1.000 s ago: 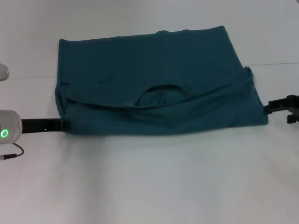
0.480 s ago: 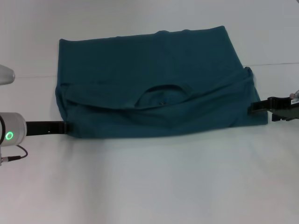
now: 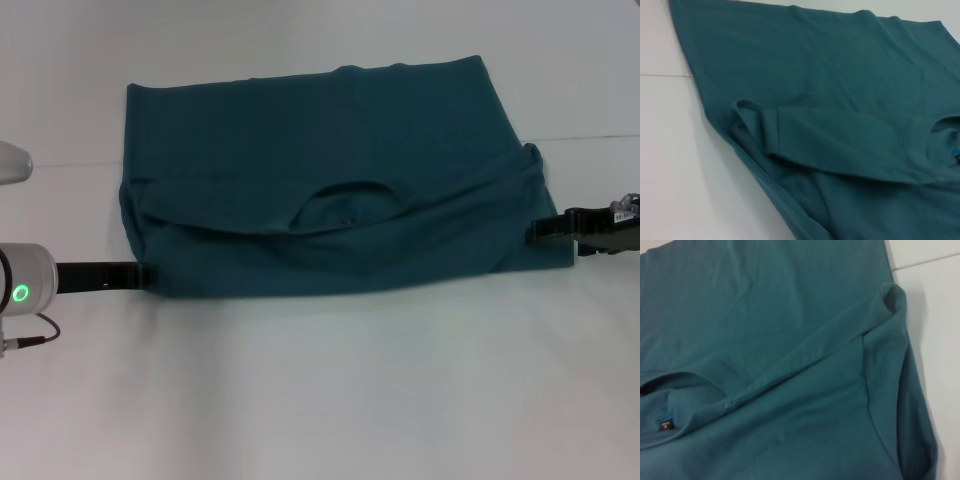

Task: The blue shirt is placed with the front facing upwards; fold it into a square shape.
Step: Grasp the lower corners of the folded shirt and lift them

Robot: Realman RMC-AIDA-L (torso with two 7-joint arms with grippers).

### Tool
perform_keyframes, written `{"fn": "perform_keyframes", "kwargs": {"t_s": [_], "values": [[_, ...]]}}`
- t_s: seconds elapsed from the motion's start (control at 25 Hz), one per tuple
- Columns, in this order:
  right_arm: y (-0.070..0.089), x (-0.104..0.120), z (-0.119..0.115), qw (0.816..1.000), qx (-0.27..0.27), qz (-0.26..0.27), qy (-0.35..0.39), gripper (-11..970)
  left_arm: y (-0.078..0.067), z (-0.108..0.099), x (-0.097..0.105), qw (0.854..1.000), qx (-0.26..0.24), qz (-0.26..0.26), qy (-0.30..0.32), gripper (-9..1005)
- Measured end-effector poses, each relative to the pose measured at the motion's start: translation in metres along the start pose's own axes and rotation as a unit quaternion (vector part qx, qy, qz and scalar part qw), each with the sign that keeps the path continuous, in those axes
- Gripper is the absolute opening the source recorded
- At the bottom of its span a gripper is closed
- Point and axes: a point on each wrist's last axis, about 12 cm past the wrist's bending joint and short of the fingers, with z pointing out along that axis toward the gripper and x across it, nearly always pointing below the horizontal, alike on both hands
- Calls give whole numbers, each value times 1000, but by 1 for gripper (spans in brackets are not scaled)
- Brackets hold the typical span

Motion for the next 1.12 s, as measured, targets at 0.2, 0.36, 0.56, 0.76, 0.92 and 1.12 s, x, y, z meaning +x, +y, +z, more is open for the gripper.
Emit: {"fn": "perform_keyframes", "kwargs": {"t_s": [0.2,0.36,0.56,0.76,0.92,1.12], "values": [[-1,3,4,1000,8,0,-5,899,0,0,0,1000,1,0,1,12],[0,8,9,1000,23,-10,8,894,-1,0,-1,1000,2,1,1,12],[4,11,12,999,22,-29,10,828,-1,-1,-2,1000,2,1,-1,12],[8,12,8,999,16,-43,4,574,0,-3,-2,1000,9,-4,-4,12],[7,12,2,999,14,-46,-4,486,2,-6,-3,1000,13,-10,-8,12],[3,19,-2,999,8,-39,-9,375,4,-8,-1,1000,16,-11,-4,12]]}}
